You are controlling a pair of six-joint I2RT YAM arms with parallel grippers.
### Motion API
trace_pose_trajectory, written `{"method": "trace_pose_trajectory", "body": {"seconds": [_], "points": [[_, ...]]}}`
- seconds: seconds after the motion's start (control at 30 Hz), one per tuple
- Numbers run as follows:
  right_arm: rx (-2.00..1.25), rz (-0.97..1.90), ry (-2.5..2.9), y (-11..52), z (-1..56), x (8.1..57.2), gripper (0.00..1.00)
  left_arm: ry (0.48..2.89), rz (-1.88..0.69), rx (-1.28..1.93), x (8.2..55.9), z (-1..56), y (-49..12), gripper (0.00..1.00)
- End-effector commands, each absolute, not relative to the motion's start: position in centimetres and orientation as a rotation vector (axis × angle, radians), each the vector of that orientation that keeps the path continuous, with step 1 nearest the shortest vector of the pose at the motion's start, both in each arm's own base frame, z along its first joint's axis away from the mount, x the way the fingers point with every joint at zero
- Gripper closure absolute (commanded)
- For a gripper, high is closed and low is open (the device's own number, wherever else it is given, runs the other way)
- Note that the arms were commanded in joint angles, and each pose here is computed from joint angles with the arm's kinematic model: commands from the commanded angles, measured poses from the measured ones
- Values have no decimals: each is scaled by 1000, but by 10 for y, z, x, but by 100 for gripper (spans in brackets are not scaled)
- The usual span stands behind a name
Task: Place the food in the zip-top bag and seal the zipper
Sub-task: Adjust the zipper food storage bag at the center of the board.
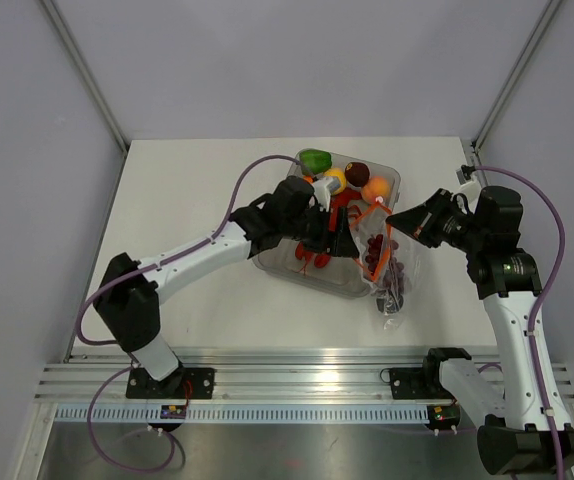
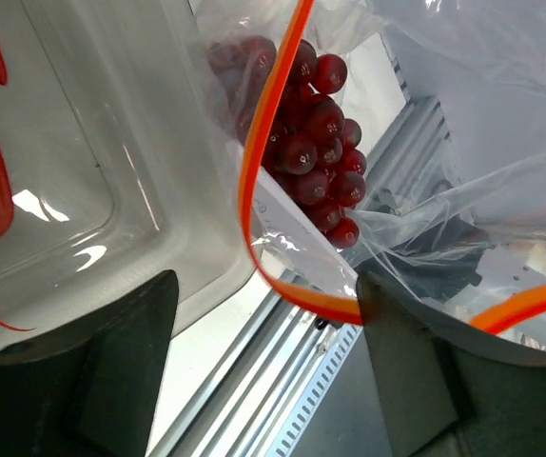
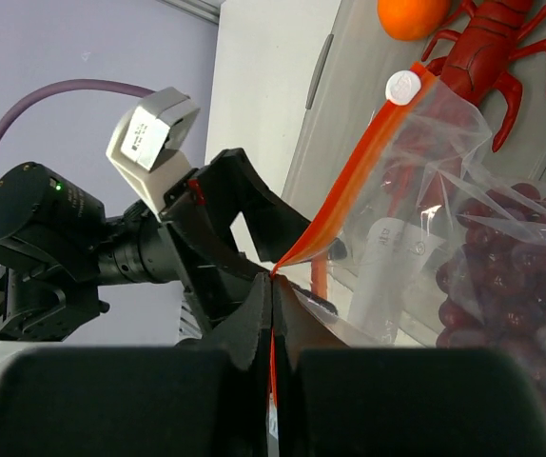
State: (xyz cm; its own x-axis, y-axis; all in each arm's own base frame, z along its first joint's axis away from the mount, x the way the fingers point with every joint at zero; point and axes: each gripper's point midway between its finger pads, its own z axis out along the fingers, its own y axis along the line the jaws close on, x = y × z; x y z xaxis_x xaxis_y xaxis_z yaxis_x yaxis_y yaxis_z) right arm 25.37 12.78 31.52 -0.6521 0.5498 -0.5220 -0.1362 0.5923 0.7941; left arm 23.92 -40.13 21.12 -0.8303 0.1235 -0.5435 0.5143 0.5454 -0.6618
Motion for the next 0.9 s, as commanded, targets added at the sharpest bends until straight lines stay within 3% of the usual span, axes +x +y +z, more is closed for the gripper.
{"method": "trace_pose_trajectory", "body": {"seconds": [0.0, 0.07, 0.17, 0.2, 0.33, 0.43, 0.67, 0.87], "points": [[298, 1077, 1998, 127, 322, 252, 100, 2301, -1245, 503, 245, 229, -420, 28], [297, 1072, 2003, 126, 320, 252, 100, 2318, -1261, 501, 245, 222, -426, 37], [305, 1036, 2017, 122, 314, 251, 100, 2324, -1294, 494, 244, 219, -433, 58], [317, 1011, 2029, 119, 310, 250, 100, 2320, -1297, 495, 245, 219, -435, 74], [405, 770, 2108, 90, 278, 256, 100, 2284, -1291, 539, 248, 231, -440, 100], [502, 598, 2161, 67, 258, 261, 100, 2198, -1313, 605, 249, 257, -449, 100], [437, 516, 2006, 53, 332, 257, 100, 1994, -1369, 773, 234, 314, -467, 100], [452, 503, 2011, 51, 322, 253, 100, 2004, -1404, 809, 233, 306, -483, 100]]}}
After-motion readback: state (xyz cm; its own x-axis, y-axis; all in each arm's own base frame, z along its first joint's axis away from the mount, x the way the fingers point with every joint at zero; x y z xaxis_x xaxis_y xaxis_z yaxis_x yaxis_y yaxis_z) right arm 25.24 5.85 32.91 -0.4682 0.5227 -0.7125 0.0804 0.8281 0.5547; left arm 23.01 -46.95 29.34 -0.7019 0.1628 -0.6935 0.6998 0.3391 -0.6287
